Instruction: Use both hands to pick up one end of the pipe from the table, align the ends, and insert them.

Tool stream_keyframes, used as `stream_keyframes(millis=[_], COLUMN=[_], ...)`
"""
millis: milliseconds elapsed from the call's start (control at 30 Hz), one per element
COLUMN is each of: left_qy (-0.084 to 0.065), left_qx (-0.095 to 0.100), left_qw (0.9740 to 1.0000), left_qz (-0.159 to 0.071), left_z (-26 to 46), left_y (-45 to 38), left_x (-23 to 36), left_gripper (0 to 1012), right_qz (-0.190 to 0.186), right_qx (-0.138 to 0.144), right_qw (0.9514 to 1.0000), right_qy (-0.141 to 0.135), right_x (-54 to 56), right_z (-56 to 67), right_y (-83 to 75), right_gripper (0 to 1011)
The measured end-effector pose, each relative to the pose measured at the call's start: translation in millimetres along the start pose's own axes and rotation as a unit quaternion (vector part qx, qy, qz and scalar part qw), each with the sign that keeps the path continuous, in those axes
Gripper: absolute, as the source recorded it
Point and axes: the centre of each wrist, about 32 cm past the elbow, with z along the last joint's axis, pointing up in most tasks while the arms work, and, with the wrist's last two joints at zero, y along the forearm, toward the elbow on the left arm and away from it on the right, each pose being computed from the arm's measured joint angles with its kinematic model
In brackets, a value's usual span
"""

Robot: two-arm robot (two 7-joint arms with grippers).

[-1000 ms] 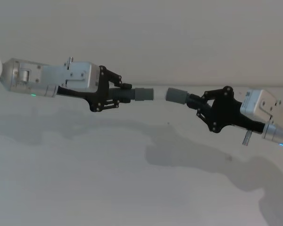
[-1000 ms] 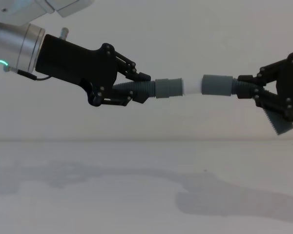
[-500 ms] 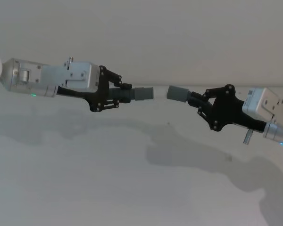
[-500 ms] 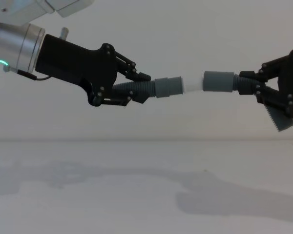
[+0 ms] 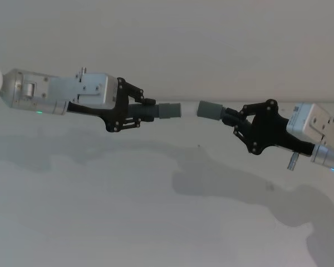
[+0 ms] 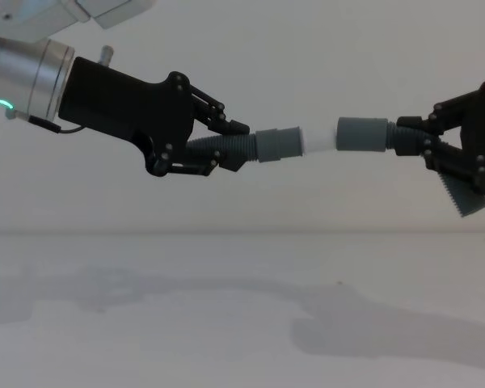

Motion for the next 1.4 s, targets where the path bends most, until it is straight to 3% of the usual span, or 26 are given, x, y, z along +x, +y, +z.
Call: stream_keyframes(millis=[1400], left_qy=[0.0], left_qx=[0.0], left_qw=[1.0], left_qz=[0.0], left_z=[0.0], left_y=[0.0], left_x=[0.0], left_gripper=[309], right_qz=[0.019], right_qx=[-0.004], right_qw=[0.9998], right_qy=[-0.003], right_x=[1.6], right_z=[-1.0], right_y=[4.2], right_gripper=[114])
